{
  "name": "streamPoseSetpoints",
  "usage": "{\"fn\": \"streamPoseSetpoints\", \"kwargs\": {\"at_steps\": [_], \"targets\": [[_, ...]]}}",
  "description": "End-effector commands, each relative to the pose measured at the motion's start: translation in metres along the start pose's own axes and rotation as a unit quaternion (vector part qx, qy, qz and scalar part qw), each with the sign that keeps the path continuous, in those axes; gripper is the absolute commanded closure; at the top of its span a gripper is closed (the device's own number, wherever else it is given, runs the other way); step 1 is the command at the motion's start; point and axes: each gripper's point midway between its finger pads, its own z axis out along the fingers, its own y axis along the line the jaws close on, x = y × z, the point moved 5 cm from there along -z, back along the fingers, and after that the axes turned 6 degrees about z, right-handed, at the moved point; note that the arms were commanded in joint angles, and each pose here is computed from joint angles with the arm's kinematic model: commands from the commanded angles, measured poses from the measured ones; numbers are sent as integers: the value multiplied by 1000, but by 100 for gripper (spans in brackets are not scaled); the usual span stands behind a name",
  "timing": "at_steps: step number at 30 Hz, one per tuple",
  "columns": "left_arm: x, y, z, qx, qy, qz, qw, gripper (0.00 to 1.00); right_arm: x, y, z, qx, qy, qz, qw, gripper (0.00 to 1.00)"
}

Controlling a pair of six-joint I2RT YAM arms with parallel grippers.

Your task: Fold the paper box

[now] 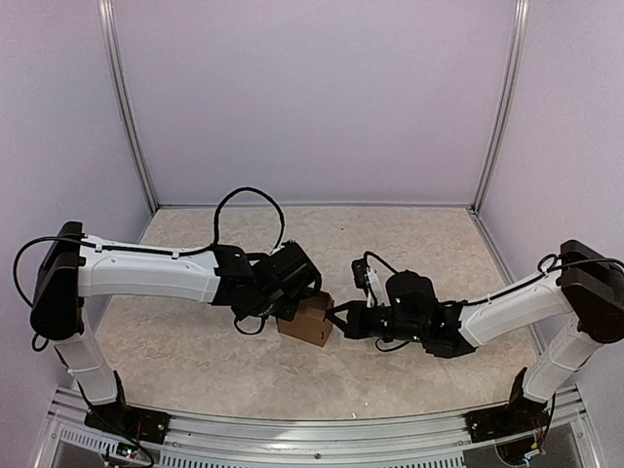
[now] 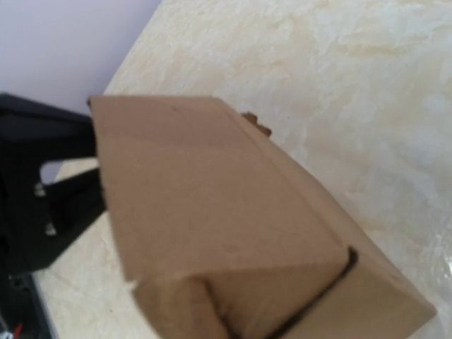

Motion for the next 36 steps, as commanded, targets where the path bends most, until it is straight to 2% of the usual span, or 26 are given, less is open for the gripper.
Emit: {"fn": "streamPoseSetpoints", "kwargs": {"at_steps": [1, 4, 10, 18, 21, 23, 27, 30, 36], "targets": [[3, -12, 3, 20, 13, -3, 1000, 100, 36, -27, 2, 66, 71, -14, 995, 96], [4, -12, 3, 19, 16, -4, 1000, 100, 28, -21, -2, 74, 63, -28, 995, 82], [6, -12, 2, 17, 17, -5, 1000, 100, 5, -3, -17, 78, 37, -64, 994, 69], [6, -12, 2, 17, 19, -5, 1000, 100, -20, 32, -43, 43, 14, -111, 993, 66], [5, -12, 2, 17, 17, -6, 1000, 100, -29, 32, -50, 63, -6, -117, 991, 71], [5, -12, 2, 18, 18, -5, 1000, 100, -32, 30, -50, 80, -10, -118, 990, 80], [5, -12, 2, 18, 19, -4, 1000, 100, -35, 28, -45, 98, -12, -117, 988, 89], [5, -12, 1, 18, 19, -2, 1000, 100, -36, 24, -40, 117, -12, -117, 986, 100], [5, -12, 0, 19, 18, -2, 1000, 100, -30, 15, -26, 140, 5, -121, 983, 100]]}}
